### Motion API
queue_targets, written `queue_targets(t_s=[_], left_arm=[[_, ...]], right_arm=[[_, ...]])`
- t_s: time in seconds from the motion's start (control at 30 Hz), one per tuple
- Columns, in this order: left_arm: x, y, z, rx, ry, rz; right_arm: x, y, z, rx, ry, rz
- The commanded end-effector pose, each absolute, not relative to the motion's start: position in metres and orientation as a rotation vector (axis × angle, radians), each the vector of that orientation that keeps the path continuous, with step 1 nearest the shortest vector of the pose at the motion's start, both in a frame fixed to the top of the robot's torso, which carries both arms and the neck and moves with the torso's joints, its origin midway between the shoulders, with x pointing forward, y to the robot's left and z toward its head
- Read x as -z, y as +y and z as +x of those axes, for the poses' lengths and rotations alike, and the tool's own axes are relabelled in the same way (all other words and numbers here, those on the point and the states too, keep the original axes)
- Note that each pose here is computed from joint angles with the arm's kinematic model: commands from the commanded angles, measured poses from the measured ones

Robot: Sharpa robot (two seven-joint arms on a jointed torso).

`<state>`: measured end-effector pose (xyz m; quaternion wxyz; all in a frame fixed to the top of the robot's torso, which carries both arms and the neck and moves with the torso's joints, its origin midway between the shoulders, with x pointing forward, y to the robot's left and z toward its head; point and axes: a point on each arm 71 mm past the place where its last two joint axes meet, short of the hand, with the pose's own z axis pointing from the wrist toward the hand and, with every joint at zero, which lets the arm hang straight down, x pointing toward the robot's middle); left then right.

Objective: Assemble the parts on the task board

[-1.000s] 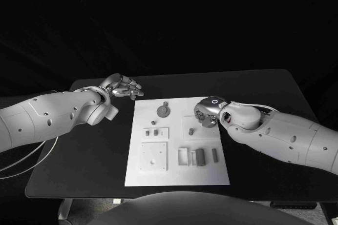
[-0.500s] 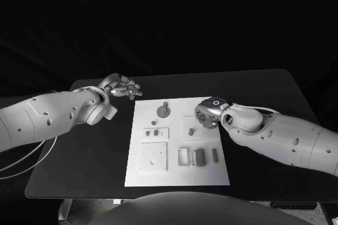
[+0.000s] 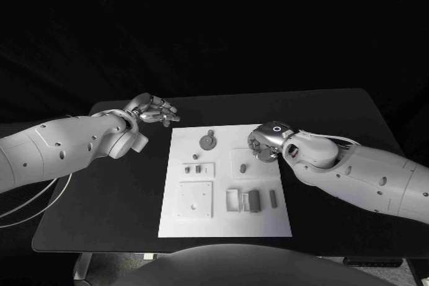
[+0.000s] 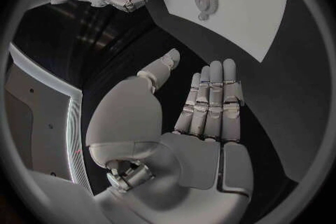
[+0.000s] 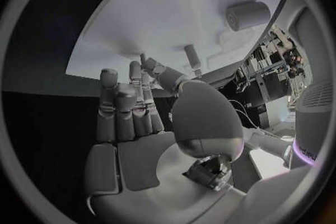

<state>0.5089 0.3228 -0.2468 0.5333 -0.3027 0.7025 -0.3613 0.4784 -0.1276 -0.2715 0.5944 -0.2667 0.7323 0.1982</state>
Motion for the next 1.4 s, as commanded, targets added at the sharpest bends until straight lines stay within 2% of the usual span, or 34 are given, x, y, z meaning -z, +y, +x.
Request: queue_targets(t_s=[0.03, 0.27, 0.47, 0.67, 0.87, 1.07, 1.4], left_arm=[[0.245, 0.322, 0.510, 0.868, 1.669, -0.725], [0.246, 0.322, 0.510, 0.867, 1.669, -0.726], [0.246, 0.323, 0.510, 0.863, 1.668, -0.729], [0.245, 0.323, 0.511, 0.861, 1.664, -0.730], [0.244, 0.318, 0.512, 0.872, 1.662, -0.726], [0.243, 0.313, 0.512, 0.885, 1.659, -0.728], [0.239, 0.307, 0.516, 0.895, 1.648, -0.732]], right_arm=[[0.267, -0.126, 0.479, -0.463, 1.673, -0.613], [0.263, -0.124, 0.477, -0.483, 1.676, -0.597], [0.250, -0.114, 0.468, -0.539, 1.652, -0.591], [0.232, -0.091, 0.454, -0.623, 1.613, -0.611], [0.228, -0.057, 0.442, -0.705, 1.608, -0.651], [0.237, -0.030, 0.433, -0.743, 1.625, -0.710], [0.262, -0.014, 0.422, -0.750, 1.679, -0.788]])
